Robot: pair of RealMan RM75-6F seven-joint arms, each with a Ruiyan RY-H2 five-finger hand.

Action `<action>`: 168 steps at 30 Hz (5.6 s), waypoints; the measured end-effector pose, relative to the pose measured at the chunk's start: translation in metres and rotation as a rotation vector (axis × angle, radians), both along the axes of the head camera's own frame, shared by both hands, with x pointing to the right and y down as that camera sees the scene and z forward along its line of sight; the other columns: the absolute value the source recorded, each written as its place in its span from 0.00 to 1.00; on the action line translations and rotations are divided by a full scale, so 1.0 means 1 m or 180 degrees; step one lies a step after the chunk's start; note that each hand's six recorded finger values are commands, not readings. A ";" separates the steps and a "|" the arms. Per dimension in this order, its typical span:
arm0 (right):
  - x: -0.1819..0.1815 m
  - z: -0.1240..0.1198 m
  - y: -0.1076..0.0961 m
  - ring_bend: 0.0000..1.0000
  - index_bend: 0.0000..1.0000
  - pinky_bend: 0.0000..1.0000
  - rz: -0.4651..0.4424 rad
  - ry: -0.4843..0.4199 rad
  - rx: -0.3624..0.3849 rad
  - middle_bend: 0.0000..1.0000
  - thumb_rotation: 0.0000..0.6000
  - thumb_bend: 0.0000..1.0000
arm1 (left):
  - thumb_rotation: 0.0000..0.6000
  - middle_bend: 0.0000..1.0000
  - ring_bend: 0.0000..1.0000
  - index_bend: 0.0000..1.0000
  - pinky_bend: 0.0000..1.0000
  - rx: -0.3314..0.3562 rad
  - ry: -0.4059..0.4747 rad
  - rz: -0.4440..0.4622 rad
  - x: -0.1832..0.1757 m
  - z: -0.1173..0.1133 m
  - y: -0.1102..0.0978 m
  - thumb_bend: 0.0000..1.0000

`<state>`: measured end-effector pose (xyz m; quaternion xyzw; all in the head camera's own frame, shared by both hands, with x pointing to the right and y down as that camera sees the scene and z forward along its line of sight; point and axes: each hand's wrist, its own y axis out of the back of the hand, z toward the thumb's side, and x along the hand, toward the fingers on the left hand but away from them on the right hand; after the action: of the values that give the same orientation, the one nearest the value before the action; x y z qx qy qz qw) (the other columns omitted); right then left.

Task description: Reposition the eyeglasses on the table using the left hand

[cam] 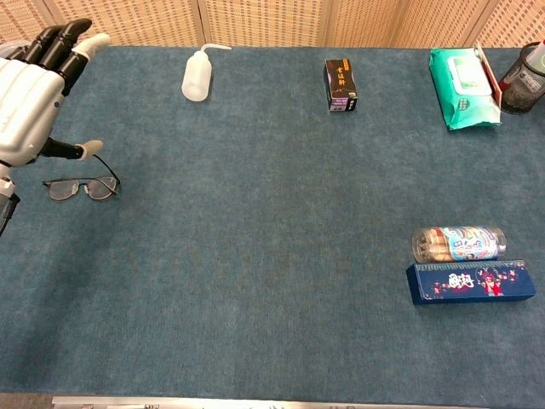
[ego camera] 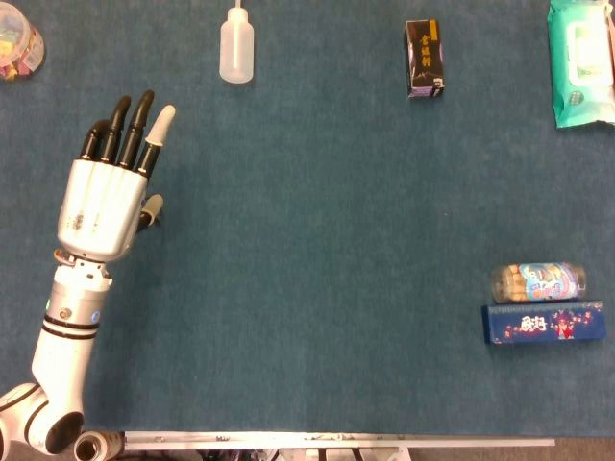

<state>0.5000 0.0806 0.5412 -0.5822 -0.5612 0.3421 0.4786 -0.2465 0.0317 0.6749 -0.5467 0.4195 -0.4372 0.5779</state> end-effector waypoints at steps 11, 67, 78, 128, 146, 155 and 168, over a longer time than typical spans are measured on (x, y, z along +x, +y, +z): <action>0.001 0.000 0.000 0.51 0.60 0.52 0.0004 -0.0007 0.0003 0.57 1.00 0.31 | 1.00 0.00 0.06 0.07 0.23 -0.0021 -0.0085 -0.0132 -0.009 0.010 -0.007 0.07; 0.002 -0.002 0.001 0.51 0.60 0.52 0.0013 -0.0016 0.0028 0.57 1.00 0.31 | 1.00 0.00 0.06 0.07 0.23 0.0187 -0.0162 -0.0098 -0.001 -0.002 0.018 0.07; 0.002 -0.002 0.001 0.51 0.60 0.52 0.0016 -0.0017 0.0023 0.57 1.00 0.31 | 1.00 0.00 0.05 0.06 0.23 0.0223 -0.0132 -0.0123 -0.001 0.003 0.022 0.18; 0.002 -0.003 0.001 0.51 0.60 0.52 0.0022 -0.0019 0.0030 0.57 1.00 0.31 | 1.00 0.00 0.04 0.06 0.23 -0.0101 -0.0538 -0.0773 -0.046 0.045 0.002 0.25; 0.002 -0.003 0.002 0.51 0.60 0.52 0.0021 -0.0018 0.0027 0.57 1.00 0.31 | 1.00 0.00 0.03 0.06 0.22 -0.0153 -0.0854 -0.0777 -0.063 0.058 0.003 0.25; 0.003 -0.003 0.002 0.51 0.60 0.52 0.0023 -0.0023 0.0028 0.57 1.00 0.31 | 1.00 0.00 0.03 0.06 0.22 -0.0160 -0.0928 -0.0793 -0.069 0.064 0.002 0.25; 0.003 -0.003 0.002 0.51 0.60 0.52 0.0025 -0.0026 0.0026 0.57 1.00 0.31 | 1.00 0.00 0.03 0.06 0.22 -0.0199 -0.1062 -0.0830 -0.081 0.072 0.001 0.25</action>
<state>0.5031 0.0822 0.5380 -0.5794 -0.5668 0.3393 0.4774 -0.3273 0.0323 0.7472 -0.4254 0.3714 -0.6056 0.5607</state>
